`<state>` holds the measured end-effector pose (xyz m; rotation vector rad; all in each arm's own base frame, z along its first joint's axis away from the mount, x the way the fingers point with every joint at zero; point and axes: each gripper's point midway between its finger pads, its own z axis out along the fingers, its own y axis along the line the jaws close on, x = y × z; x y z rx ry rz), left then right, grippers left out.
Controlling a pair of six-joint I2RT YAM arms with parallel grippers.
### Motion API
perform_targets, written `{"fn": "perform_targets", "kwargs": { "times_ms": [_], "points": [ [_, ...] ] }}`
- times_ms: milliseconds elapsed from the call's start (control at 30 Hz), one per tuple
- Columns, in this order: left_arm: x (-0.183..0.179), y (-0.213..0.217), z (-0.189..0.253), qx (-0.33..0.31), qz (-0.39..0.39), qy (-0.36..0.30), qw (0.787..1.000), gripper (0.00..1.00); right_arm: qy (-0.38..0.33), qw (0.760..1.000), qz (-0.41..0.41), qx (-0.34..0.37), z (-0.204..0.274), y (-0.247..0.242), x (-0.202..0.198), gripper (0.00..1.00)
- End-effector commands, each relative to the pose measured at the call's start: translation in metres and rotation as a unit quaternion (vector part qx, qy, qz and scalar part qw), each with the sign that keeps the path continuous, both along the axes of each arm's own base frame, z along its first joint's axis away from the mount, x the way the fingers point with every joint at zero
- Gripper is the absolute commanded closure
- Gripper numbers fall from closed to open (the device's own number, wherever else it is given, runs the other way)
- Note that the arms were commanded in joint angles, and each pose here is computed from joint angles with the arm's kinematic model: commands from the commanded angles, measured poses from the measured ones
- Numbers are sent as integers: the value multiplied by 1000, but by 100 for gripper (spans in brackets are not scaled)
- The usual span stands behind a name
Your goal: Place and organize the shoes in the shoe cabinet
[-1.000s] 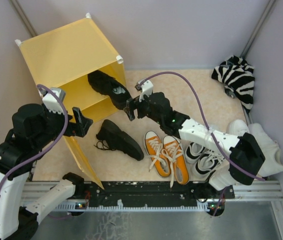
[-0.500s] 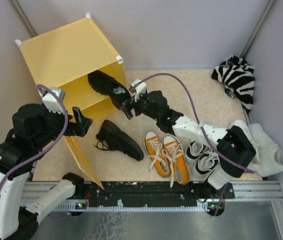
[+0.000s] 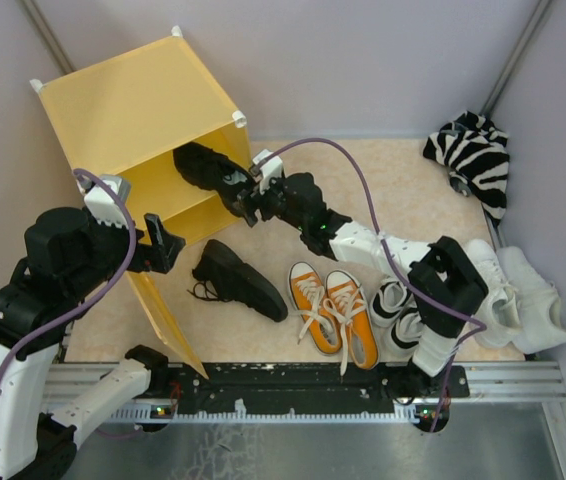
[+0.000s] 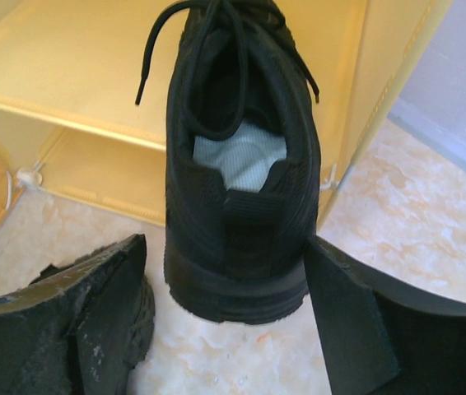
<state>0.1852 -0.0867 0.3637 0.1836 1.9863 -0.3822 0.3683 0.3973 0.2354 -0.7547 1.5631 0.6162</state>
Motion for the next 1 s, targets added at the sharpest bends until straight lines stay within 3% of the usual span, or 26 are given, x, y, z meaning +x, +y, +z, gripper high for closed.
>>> {"fn": "perform_targets", "kwargs": {
  "times_ms": [0,100,267,333,700,967],
  "points": [
    [-2,3,-7,6,8,14,1000,1,-49,997,5,60,49,17,10,27],
    [-2,3,-7,5,9,13,1000,1,-41,996,1,79,55,20,12,37],
    [-3,3,-6,4,8,12,1000,1,-44,994,-1,104,71,26,12,91],
    [-3,4,-5,4,9,11,1000,1,-52,993,-3,110,79,27,9,100],
    [-6,6,-1,1,9,4,1000,1,-79,980,-58,172,130,22,24,100],
    [-9,5,2,-3,5,1,1000,1,-78,974,-65,200,148,50,36,100]
  ]
}}
